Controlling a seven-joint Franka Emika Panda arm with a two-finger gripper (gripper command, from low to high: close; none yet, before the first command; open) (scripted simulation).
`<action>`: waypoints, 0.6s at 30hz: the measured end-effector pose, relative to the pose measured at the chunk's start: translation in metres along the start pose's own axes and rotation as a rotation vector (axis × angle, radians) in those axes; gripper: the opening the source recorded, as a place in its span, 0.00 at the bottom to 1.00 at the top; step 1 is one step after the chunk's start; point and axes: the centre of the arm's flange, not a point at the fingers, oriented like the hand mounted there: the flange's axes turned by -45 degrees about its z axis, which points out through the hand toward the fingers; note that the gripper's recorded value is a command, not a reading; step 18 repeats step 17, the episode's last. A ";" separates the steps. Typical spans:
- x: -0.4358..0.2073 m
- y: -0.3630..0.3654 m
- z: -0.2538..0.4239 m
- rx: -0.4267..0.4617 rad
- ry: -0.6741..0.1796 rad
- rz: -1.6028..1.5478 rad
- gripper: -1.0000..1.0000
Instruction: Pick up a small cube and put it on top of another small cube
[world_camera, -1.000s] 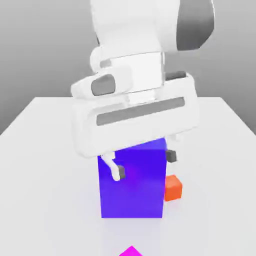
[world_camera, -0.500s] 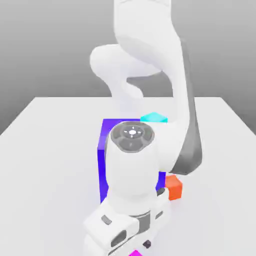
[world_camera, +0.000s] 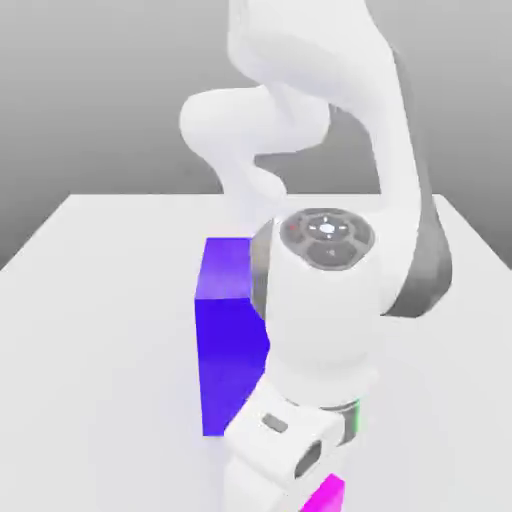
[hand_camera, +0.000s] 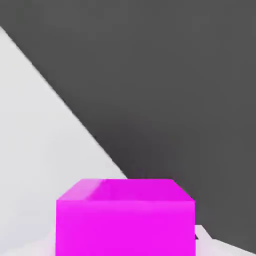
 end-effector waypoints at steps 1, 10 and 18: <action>0.022 -0.011 -0.004 0.001 -0.001 -0.071 0.00; 0.151 -0.095 0.022 -0.007 -0.006 -0.499 1.00; 0.159 -0.101 -0.005 -0.009 -0.005 -0.524 1.00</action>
